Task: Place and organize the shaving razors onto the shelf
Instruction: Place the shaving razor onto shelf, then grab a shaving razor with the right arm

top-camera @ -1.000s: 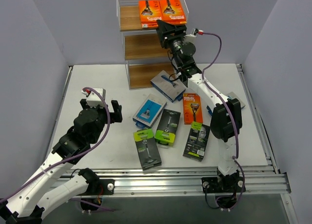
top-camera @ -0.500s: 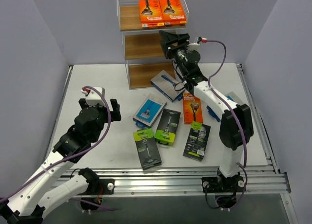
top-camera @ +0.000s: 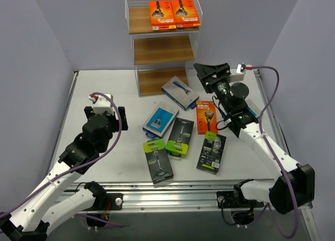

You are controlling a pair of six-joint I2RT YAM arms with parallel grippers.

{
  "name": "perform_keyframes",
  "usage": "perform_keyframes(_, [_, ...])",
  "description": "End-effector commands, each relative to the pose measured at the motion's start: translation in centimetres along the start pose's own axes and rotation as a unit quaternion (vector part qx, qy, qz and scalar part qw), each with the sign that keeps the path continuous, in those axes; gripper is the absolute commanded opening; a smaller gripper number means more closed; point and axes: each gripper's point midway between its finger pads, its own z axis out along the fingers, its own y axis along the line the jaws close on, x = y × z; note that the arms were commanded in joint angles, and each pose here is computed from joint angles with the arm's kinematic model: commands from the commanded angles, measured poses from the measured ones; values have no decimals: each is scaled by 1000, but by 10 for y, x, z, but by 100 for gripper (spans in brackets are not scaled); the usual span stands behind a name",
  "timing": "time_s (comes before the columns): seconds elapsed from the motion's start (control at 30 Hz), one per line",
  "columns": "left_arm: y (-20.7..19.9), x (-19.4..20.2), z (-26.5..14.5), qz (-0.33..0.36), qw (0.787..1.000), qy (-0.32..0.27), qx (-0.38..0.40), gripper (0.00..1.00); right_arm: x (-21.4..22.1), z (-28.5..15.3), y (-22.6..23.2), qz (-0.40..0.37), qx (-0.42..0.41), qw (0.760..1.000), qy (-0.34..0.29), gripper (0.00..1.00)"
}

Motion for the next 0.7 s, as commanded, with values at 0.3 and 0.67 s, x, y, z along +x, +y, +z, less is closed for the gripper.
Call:
perform_keyframes(0.3, [10,-22,-4,0,1000,-24,-21,94,-9,-97,-186,-143,265,949,94,82])
perform_keyframes(0.67, [8,-24,-4,2,1000,-22,-15,96,-40,-82,-259,-208,328,908,158,69])
